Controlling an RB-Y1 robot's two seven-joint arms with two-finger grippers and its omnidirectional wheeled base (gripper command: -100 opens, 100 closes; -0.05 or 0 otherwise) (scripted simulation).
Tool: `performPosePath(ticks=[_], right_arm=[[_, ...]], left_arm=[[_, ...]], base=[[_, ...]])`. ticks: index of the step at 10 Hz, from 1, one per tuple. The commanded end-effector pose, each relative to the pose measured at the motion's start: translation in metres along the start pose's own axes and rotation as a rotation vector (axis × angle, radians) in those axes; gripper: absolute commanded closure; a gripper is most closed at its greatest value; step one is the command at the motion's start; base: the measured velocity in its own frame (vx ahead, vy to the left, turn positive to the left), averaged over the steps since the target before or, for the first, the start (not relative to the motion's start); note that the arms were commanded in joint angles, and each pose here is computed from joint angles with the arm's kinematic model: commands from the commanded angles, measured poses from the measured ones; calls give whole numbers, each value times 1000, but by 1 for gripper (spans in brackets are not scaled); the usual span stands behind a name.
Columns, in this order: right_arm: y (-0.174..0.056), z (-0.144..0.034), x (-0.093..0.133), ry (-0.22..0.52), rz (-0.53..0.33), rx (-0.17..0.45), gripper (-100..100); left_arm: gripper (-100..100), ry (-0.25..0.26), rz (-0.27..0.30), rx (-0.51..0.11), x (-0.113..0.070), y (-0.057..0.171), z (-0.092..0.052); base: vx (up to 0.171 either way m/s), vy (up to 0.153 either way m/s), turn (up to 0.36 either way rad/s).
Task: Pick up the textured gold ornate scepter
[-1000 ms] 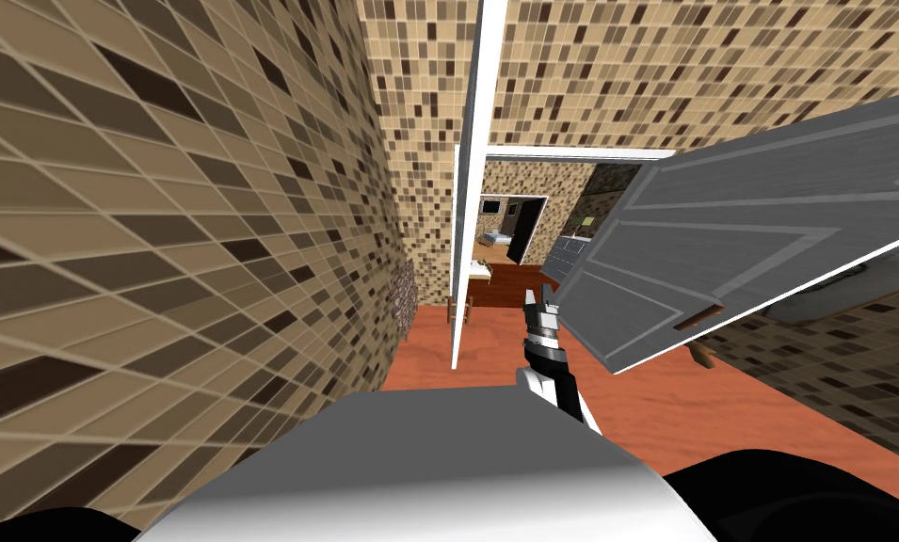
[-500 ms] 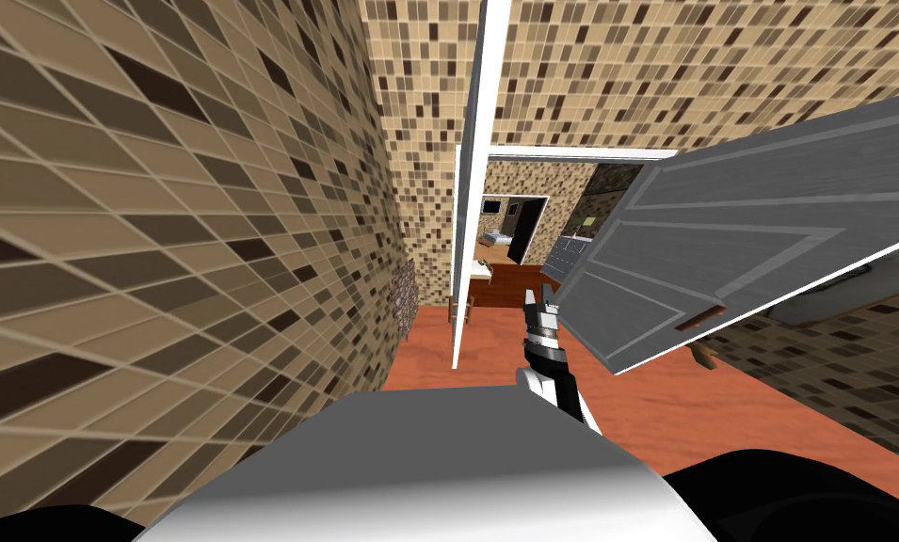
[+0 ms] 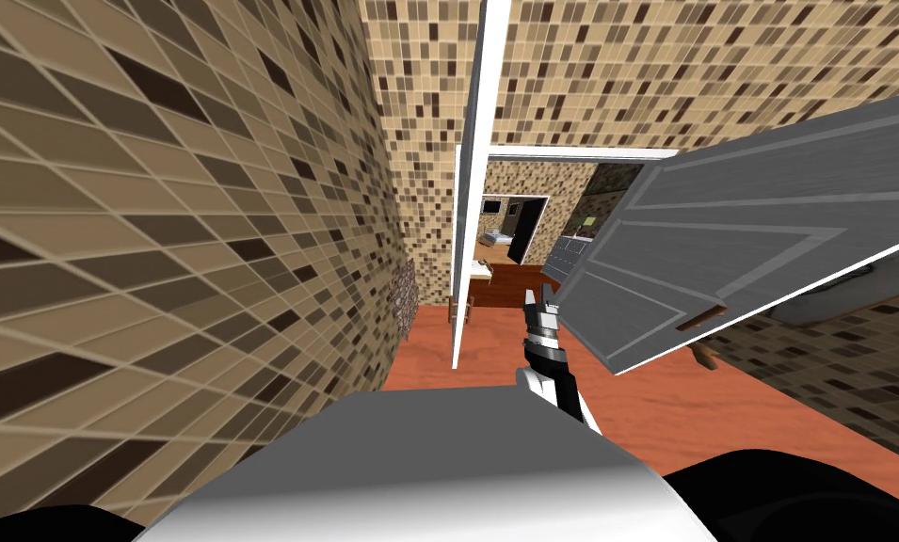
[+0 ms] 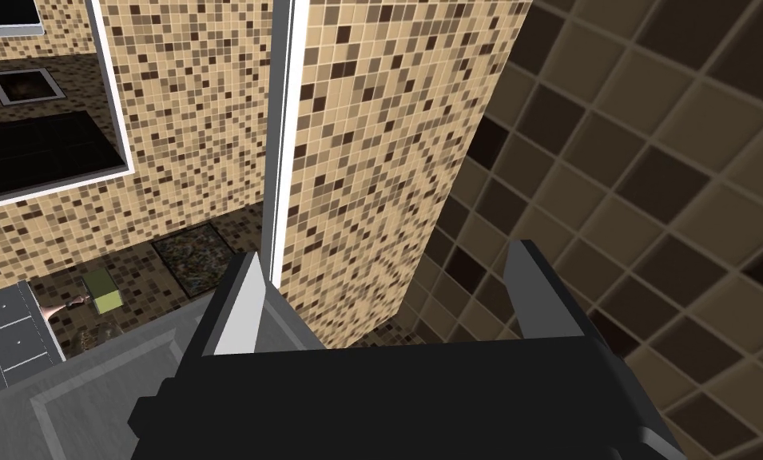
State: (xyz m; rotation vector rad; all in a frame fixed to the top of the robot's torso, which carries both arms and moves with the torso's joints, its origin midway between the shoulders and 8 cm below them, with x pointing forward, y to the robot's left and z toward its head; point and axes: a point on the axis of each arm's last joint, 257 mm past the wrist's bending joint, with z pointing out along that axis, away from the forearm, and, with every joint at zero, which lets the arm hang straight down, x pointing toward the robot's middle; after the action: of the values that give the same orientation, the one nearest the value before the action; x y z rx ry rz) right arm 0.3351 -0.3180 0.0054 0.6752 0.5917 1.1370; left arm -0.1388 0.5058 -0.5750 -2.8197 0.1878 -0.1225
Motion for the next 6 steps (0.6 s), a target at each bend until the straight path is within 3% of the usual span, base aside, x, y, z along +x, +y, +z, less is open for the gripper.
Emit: performPosePath(ticks=[1,2,4,5,6], right_arm=[[0,0,0,0,0,0,0],[0,0,0,0,0,0,0],[0,0,0,0,0,0,0],[0,0,0,0,0,0,0],[0,0,0,0,0,0,0]], left_arm=[[0,0,0,0,0,0,0],[100,-3,-2,3,-6,-9,-8],[100,-5,-7,4,-14,-17,-17],[100,-5,-4,6,-10,-16,-15],[0,-5,-5,5,-11,-16,-15]], base=[[0,0,0],[0,0,0],[2,-10,-12],[1,-11,0],[0,0,0]])
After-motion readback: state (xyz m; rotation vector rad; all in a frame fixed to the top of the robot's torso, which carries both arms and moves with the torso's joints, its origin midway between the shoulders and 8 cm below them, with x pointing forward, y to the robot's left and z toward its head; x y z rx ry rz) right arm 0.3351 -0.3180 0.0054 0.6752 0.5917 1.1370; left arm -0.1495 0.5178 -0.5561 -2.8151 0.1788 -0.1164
